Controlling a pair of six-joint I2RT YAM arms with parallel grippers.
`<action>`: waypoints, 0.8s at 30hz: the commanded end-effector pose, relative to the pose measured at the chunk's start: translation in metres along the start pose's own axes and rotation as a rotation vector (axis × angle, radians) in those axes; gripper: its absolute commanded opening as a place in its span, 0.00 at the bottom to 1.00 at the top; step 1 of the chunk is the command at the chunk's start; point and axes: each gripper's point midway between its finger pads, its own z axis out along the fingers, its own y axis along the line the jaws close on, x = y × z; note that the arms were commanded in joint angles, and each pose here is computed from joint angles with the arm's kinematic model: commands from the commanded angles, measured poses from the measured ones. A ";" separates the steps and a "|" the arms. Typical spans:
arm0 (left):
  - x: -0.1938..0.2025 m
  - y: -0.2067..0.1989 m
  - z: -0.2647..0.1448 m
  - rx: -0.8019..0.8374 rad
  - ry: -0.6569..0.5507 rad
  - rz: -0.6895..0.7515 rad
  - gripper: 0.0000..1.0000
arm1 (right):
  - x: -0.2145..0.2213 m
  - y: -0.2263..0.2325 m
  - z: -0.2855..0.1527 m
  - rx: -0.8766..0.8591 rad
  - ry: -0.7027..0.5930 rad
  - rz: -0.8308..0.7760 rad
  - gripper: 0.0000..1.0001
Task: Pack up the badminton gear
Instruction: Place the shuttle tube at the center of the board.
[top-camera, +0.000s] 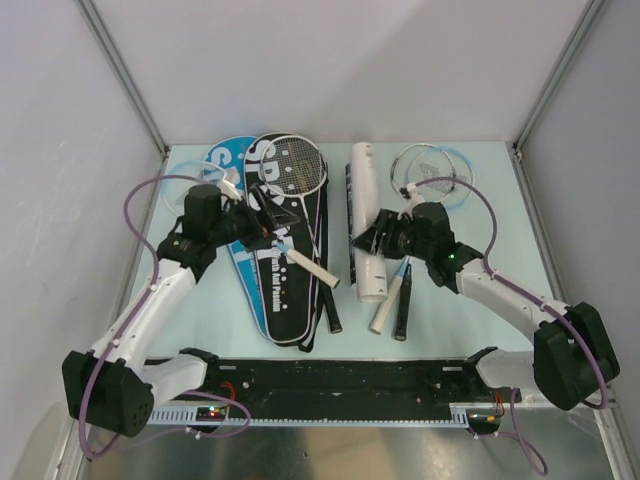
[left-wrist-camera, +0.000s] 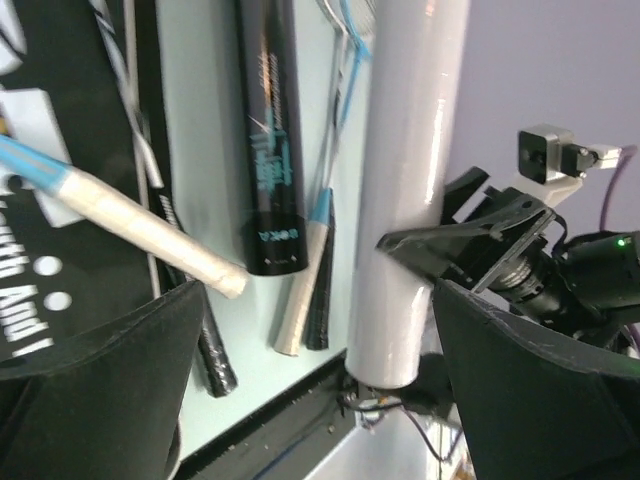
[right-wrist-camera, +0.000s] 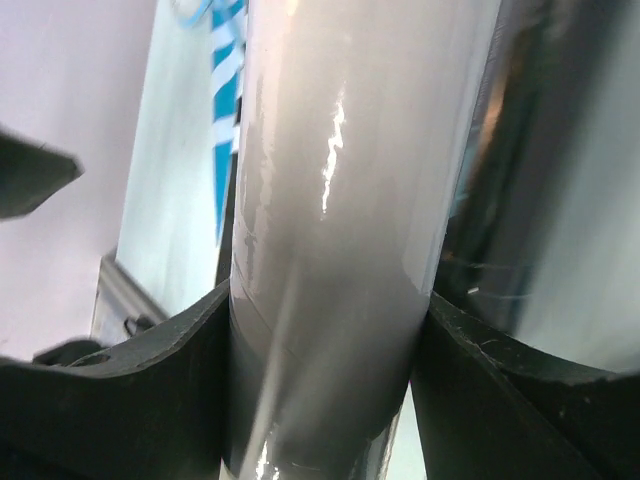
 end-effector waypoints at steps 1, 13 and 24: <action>-0.030 0.025 -0.022 -0.108 -0.144 0.079 1.00 | -0.058 -0.035 -0.006 0.137 -0.193 -0.022 0.46; -0.053 0.121 -0.070 -0.465 -0.317 0.015 1.00 | -0.106 -0.110 0.031 0.325 -0.172 -0.068 0.49; -0.036 0.127 -0.056 -0.455 -0.164 0.027 1.00 | -0.088 -0.149 0.073 0.366 0.012 -0.111 0.59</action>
